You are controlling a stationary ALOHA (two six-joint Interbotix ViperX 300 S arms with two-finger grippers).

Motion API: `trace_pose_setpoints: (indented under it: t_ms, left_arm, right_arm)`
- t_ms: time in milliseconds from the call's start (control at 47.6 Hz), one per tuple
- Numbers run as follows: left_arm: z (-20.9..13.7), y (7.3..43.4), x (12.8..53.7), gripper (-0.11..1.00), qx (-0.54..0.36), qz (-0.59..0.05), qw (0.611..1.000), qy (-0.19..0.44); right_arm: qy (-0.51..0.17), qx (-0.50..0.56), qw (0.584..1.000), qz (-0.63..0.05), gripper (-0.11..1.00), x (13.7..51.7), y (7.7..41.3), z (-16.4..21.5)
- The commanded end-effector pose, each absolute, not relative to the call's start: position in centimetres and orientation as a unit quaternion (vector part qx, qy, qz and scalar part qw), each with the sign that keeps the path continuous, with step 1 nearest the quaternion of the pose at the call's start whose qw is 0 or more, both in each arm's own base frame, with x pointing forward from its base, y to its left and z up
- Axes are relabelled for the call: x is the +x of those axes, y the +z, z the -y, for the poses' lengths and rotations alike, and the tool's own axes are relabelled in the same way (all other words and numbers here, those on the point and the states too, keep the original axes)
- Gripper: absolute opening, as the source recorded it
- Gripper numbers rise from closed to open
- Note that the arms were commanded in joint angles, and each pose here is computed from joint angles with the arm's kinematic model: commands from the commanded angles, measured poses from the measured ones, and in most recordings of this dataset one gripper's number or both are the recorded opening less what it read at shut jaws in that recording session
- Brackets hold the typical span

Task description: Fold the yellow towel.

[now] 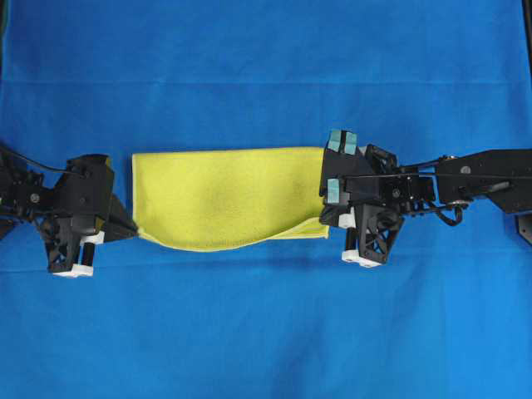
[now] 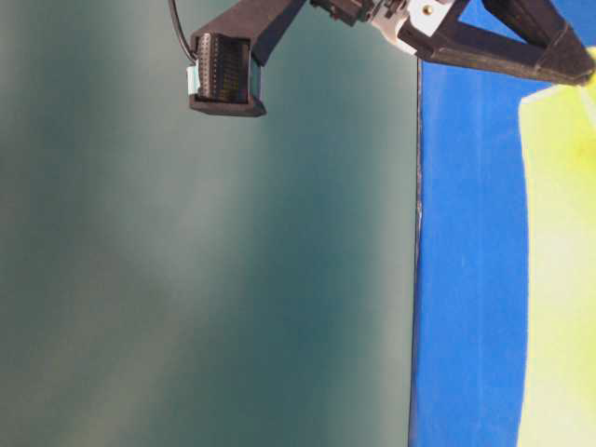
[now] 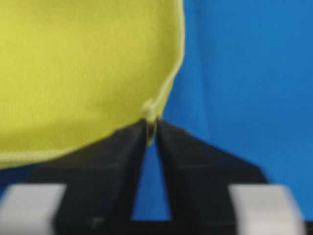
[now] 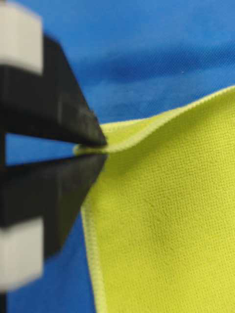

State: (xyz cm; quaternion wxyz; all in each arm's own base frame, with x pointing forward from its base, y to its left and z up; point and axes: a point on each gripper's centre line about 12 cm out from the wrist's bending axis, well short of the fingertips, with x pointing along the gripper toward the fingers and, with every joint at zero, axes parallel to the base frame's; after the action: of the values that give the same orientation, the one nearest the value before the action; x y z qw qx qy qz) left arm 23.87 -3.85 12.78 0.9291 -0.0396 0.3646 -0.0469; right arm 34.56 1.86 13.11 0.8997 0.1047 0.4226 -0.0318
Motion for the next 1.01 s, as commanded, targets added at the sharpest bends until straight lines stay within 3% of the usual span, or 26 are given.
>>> trace_pose_setpoints:
  t_ms: [0,126,210,399,589,988]
  left_arm:
    - [3.8,13.9,24.5,0.26,-0.040,-0.345,0.936,-0.047]
    - [3.6,15.2,24.6,0.65,-0.035,-0.327,0.943,-0.048]
    - [3.2,16.0,24.4,0.80,-0.028,-0.317,0.947,-0.046]
    - [0.3,16.9,23.9,0.69,-0.015,-0.298,0.955,-0.001]
    - [-2.3,15.5,24.1,0.70,-0.020,-0.323,0.945,0.047]
    - [-5.7,10.7,24.7,0.70,-0.028,-0.365,0.925,0.102]
  right_arm:
    - [-0.028,0.105,0.910,-0.400,0.32,35.2,14.8,-1.9]
    - [-0.021,0.095,0.919,-0.381,0.64,35.2,16.4,-1.9]
    - [-0.016,0.080,0.930,-0.360,0.58,35.0,18.0,-1.6]
    - [-0.066,0.089,0.934,-0.341,0.58,34.4,19.0,2.4]
    - [-0.111,0.100,0.917,-0.370,0.58,34.6,16.4,5.8]
    - [-0.145,0.118,0.894,-0.408,0.58,35.3,11.7,8.8]
